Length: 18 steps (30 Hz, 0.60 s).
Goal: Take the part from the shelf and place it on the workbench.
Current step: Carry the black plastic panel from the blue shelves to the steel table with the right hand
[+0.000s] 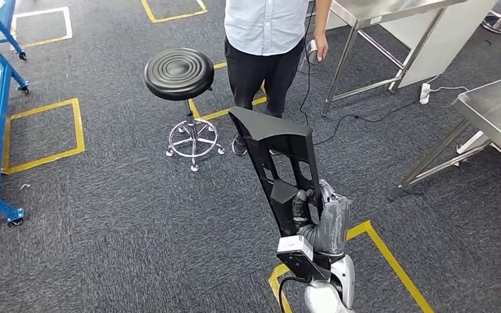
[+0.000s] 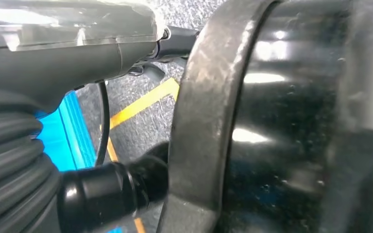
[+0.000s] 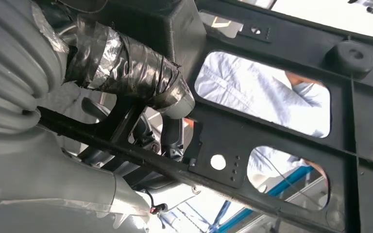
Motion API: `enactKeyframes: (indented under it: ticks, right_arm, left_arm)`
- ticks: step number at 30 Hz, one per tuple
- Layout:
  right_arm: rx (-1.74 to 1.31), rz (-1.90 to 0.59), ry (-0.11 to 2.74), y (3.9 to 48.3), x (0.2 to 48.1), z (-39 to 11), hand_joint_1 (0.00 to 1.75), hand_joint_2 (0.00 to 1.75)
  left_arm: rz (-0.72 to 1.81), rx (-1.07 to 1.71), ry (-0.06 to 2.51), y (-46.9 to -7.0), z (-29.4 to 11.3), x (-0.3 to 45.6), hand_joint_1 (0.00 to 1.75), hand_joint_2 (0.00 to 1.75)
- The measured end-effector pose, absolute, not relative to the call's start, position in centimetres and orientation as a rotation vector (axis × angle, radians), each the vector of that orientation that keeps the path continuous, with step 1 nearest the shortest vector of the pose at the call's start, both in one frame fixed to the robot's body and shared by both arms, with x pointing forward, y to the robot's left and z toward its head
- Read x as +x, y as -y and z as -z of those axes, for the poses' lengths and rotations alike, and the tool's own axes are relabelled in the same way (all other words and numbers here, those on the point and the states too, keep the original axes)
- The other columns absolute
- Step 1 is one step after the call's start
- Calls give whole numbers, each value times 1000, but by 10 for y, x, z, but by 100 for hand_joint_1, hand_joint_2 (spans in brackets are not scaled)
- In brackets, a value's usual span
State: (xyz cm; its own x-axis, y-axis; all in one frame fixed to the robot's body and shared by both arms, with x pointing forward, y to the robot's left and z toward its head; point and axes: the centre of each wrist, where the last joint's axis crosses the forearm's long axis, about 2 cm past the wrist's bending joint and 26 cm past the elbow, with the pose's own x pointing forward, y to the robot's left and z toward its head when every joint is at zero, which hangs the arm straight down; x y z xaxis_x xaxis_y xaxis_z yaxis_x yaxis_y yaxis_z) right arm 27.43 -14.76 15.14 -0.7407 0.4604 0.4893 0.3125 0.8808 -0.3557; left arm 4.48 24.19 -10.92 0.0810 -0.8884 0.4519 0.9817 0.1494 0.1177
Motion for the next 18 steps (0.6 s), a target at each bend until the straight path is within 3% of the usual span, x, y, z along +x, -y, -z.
enactKeyframes:
  ticks: [18]
  right_arm:
    - [-557, -344, 2457, 148, 279, -152, 175, 175]
  left_arm:
    - [1445, -254, 470, -242, 109, 44, 0, 175]
